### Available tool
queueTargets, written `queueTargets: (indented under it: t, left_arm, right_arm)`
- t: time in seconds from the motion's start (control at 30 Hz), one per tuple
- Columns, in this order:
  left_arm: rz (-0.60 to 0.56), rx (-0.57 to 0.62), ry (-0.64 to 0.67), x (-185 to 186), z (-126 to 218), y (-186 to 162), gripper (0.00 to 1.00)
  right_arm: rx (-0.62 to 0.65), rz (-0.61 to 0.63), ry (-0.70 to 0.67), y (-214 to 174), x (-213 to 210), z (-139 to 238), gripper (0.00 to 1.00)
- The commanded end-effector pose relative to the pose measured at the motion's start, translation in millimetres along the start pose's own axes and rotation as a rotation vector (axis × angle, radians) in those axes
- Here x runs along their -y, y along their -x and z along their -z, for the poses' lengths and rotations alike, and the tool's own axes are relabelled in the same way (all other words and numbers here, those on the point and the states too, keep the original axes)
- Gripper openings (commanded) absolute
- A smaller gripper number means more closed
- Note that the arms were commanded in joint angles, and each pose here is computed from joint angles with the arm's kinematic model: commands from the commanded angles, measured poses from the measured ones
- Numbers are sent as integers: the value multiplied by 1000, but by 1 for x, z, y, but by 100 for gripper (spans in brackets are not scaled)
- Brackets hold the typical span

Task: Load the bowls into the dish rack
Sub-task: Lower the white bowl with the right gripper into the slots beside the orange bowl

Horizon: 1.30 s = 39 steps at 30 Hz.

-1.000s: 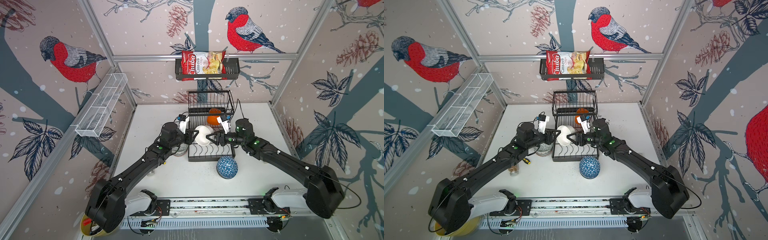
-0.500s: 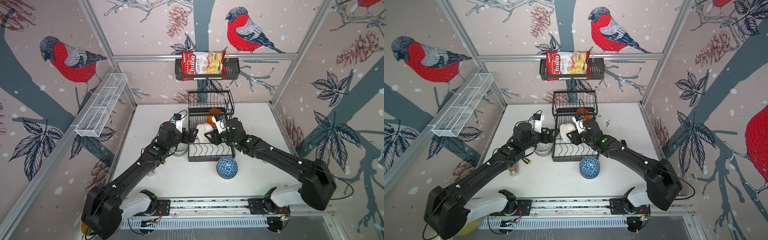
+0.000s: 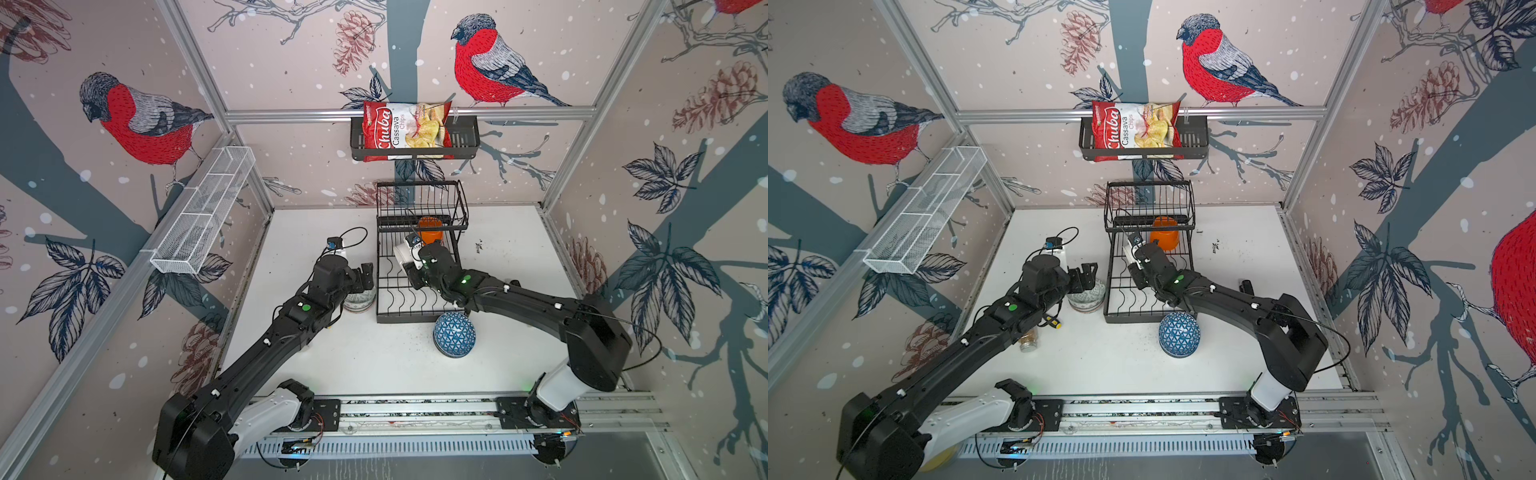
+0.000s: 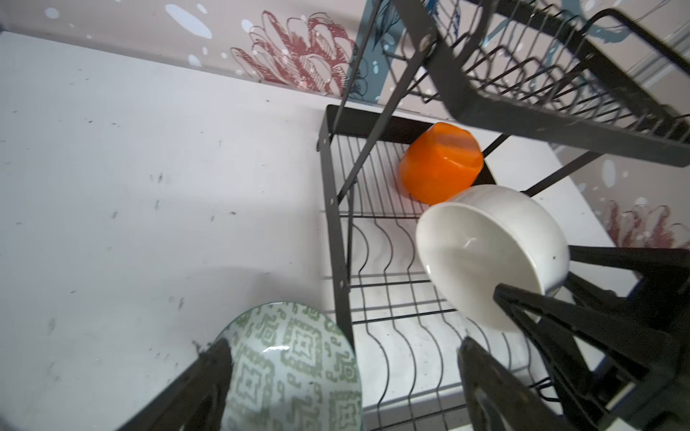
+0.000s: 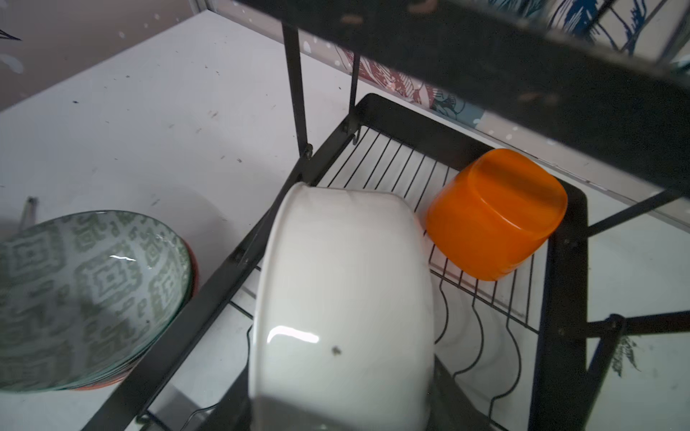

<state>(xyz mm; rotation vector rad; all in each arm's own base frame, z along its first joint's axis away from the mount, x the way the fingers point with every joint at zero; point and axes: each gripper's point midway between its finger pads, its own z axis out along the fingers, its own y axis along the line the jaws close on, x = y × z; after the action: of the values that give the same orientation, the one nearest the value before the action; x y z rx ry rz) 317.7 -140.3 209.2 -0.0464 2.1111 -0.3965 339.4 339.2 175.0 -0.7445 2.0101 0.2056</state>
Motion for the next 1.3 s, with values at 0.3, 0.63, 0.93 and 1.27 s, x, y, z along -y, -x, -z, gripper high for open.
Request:
queueTargets:
  t: [0.3, 0.63, 0.93, 1.27]
  left_arm:
    - [33, 64, 51, -16, 10, 3, 93]
    - [51, 98, 63, -24, 17, 5, 94]
    - [59, 105, 77, -32, 19, 4, 94]
    - [67, 98, 80, -38, 17, 1, 93]
  right_arm:
    - [68, 229, -228, 17, 5, -25, 51]
    - [44, 374, -299, 16, 3, -50, 51]
    - [35, 474, -366, 13, 7, -72, 52]
    - [29, 552, -411, 13, 17, -91, 54]
